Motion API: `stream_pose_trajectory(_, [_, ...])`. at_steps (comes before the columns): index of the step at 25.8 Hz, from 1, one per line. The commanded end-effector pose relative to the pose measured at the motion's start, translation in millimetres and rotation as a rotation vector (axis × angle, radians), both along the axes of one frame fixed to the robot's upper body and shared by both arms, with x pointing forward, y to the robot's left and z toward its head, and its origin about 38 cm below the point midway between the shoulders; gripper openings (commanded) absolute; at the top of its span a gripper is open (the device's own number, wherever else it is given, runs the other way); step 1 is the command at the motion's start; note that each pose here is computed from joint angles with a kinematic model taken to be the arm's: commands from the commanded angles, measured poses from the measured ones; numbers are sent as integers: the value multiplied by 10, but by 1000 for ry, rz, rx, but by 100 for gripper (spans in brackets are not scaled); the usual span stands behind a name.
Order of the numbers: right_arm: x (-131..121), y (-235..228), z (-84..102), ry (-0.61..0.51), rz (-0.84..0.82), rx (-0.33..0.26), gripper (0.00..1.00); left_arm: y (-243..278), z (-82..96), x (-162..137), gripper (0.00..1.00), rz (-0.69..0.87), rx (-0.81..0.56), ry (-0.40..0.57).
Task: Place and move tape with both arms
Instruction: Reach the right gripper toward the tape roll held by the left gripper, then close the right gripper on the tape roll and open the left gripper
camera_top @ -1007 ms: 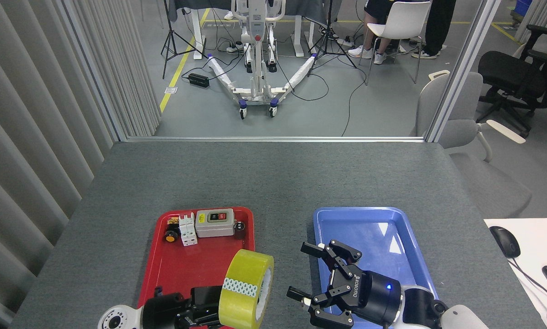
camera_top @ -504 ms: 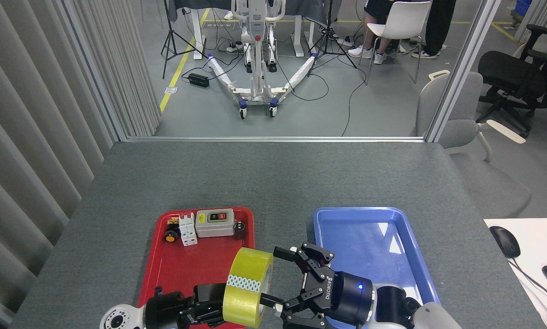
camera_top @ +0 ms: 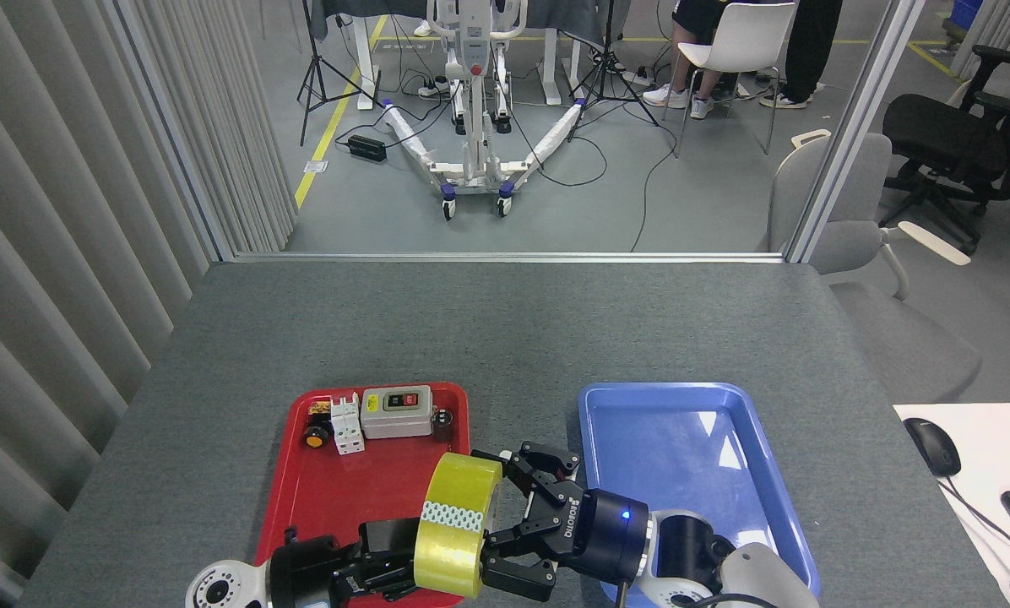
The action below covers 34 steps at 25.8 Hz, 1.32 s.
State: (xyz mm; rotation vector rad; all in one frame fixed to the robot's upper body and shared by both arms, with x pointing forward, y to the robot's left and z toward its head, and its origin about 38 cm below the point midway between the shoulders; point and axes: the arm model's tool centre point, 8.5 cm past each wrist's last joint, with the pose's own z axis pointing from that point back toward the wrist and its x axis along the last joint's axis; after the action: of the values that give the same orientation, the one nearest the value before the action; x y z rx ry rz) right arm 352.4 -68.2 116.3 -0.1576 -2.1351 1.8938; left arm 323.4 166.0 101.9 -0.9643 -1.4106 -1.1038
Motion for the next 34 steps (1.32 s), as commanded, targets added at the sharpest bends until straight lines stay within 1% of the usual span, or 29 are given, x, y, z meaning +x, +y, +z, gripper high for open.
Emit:
stream_pose_trajectory(1, [15,34,16,-4,7,0,73,4,-6,-6,0,-7,4,-1])
stream_pose_trajectory(5, [-9,72,-9,1,19,-5,57,11,-19,-5,0,-6,6,2])
stream_pose_trajectory(6, [-11,74,-16,3,20,-6,54,11,-19,-3,0,-4,6,2])
stream_pose_trajectory(9, [5,57,-75,20,11,-15,53,17,-19,2,0,2,7,2])
stream_pose_trajectory(14, [25,-31,-70,18,12,-15,54,22,-21,2,0,2,10,1])
stream_pose_trajectory(21, [12,-45,-24,7,39,3,54,35,-22,3,0,4,19,-1])
stream_pose_trajectory(25, [52,-21,51,-12,43,6,52,40,-22,3,0,4,20,-3])
stream_pose_trajectory(30, [60,-36,85,-14,43,16,42,54,-25,1,0,7,21,-13])
stream_pose_trajectory(33, [61,-32,79,-12,42,12,30,59,-25,3,0,9,22,-13])
stream_pose_trajectory(34, [54,-29,70,-9,44,10,28,64,-26,2,0,8,24,-13])
